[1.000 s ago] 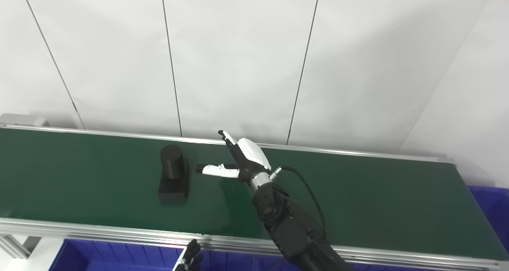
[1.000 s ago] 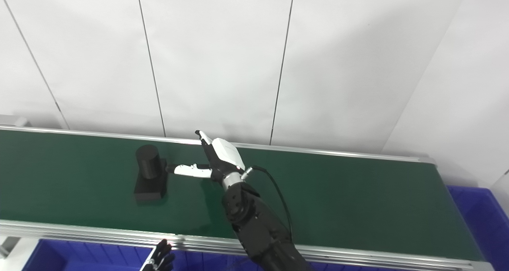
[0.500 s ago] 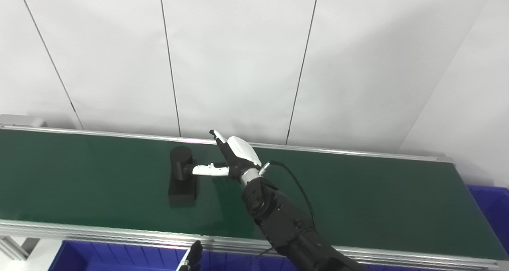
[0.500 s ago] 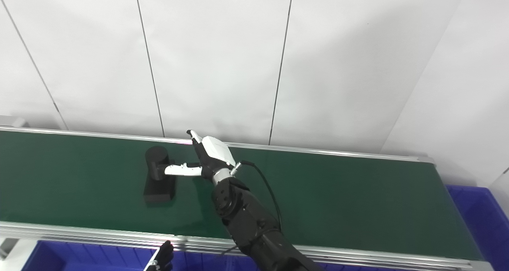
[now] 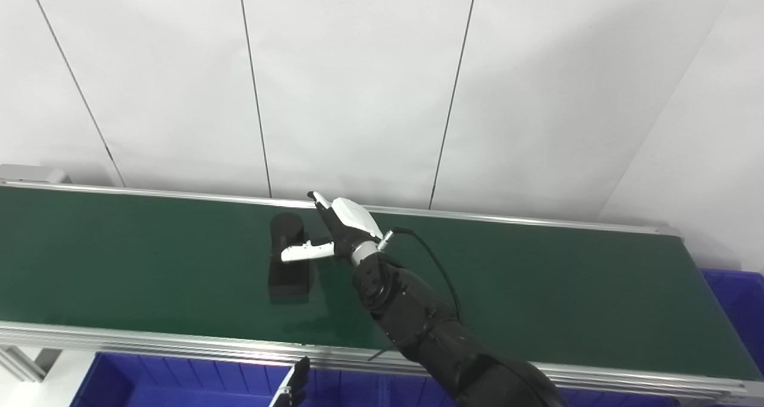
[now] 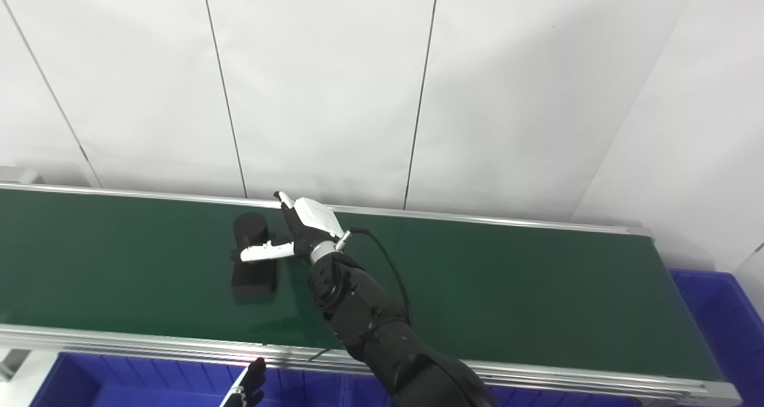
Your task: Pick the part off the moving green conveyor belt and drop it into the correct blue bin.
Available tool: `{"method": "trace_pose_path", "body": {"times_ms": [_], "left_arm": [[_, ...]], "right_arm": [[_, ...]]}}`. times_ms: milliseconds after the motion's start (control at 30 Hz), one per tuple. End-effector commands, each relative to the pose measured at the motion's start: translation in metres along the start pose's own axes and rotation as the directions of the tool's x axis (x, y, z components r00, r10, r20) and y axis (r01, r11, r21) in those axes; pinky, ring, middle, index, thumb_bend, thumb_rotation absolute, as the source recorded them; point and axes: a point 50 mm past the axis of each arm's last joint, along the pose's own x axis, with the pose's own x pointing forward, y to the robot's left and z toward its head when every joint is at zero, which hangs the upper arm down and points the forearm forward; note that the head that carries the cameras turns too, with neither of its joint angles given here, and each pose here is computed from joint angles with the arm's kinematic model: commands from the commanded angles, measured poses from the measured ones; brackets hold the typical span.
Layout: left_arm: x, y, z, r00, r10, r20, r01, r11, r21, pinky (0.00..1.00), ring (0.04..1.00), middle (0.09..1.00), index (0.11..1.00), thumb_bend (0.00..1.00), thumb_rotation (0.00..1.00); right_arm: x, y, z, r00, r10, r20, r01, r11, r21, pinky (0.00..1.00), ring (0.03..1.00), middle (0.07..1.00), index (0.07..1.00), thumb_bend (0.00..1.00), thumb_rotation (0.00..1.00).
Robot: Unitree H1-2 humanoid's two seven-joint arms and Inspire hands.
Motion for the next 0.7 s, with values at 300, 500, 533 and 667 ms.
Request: {"method": "trace_pose_path", "body": {"times_ms": [300, 500, 533, 667], "left_arm": [[0.000, -0.005, 0.011, 0.998, 0.017, 0.068, -0.020, 0.999, 0.035, 0.92, 0.974, 0.996, 0.985, 0.83, 1.00], [-0.003, -0.008, 0.012, 0.998, 0.015, 0.068, -0.017, 0.999, 0.029, 0.92, 0.976, 0.999, 0.985, 0.85, 1.00], [-0.003, -0.008, 0.012, 0.997, 0.016, 0.070, -0.018, 0.999, 0.027, 0.92, 0.975, 0.996, 0.982, 0.83, 1.00], [0.000, -0.012, 0.014, 0.996, 0.023, 0.081, -0.024, 0.999, 0.021, 0.92, 0.976, 0.984, 0.968, 0.78, 1.00]], "right_arm": [[0.007, -0.002, 0.021, 0.994, -0.073, 0.087, 0.062, 0.991, 0.120, 0.83, 0.872, 0.899, 0.929, 1.00, 0.40], [0.004, 0.003, 0.015, 0.990, -0.128, 0.061, 0.110, 0.965, 0.237, 0.61, 0.703, 0.771, 0.828, 0.88, 0.18], [0.003, 0.004, 0.013, 0.988, -0.146, 0.055, 0.127, 0.955, 0.268, 0.58, 0.664, 0.744, 0.798, 0.82, 0.10], [-0.001, 0.005, 0.003, 0.977, -0.211, 0.032, 0.183, 0.907, 0.379, 0.55, 0.516, 0.622, 0.614, 0.61, 0.01]]}}
